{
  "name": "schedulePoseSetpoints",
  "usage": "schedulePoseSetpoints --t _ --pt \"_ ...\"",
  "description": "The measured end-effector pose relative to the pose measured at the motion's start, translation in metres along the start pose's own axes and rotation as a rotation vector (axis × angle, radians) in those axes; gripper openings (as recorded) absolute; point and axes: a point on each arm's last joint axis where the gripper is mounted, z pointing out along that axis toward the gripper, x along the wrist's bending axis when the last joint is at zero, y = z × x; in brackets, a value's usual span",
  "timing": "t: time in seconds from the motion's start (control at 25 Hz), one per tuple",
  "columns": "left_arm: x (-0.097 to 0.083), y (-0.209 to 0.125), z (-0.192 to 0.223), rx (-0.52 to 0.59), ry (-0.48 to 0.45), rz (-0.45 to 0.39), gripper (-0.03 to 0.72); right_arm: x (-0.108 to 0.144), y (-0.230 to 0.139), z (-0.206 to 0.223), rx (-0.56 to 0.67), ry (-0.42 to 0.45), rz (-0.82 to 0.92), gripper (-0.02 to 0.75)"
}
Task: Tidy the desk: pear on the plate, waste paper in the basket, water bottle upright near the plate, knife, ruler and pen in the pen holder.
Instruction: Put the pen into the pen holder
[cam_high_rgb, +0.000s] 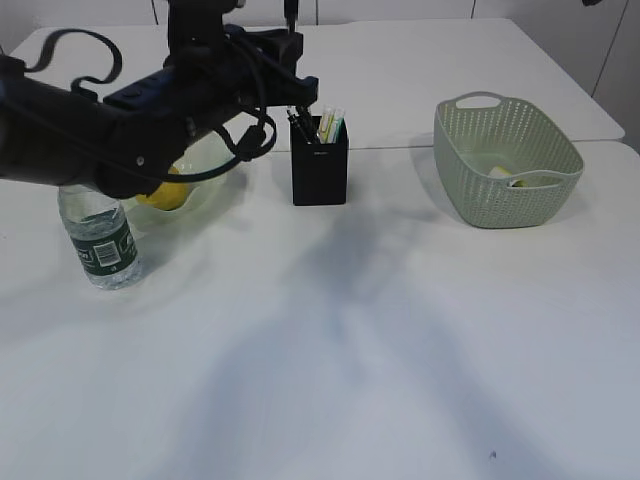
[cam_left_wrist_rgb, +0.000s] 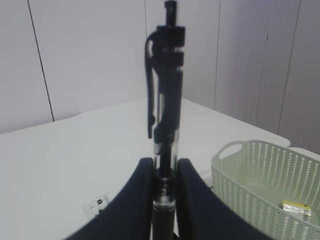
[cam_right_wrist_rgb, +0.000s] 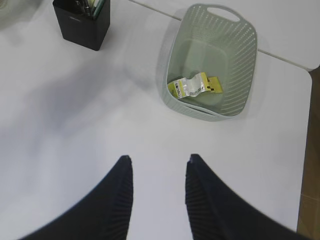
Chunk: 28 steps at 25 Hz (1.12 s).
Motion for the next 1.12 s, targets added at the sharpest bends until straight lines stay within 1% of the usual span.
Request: schedulePoseSetpoints --t 0.16,0.64,0.84,1.12 --pt "0.000 -0.021 0.006 -0.016 0.004 -0.002 0.064 -0.001 0.000 0.000 0.000 -0.014 -0.004 0.297" --pt "0.001 -0.037 0.045 -0.074 0.011 -0.017 0.066 -0.002 0.000 0.000 0.000 -0.027 -0.011 0.297" --pt "0.002 -0.053 0.057 -0.060 0.030 -0.044 0.068 -0.003 0.000 0.000 0.000 -0.028 -0.011 0.297" --pt "0.003 -0.070 0.067 -0.048 0.038 -0.052 0.071 -0.003 0.000 0.000 0.000 -0.030 -0.011 0.297"
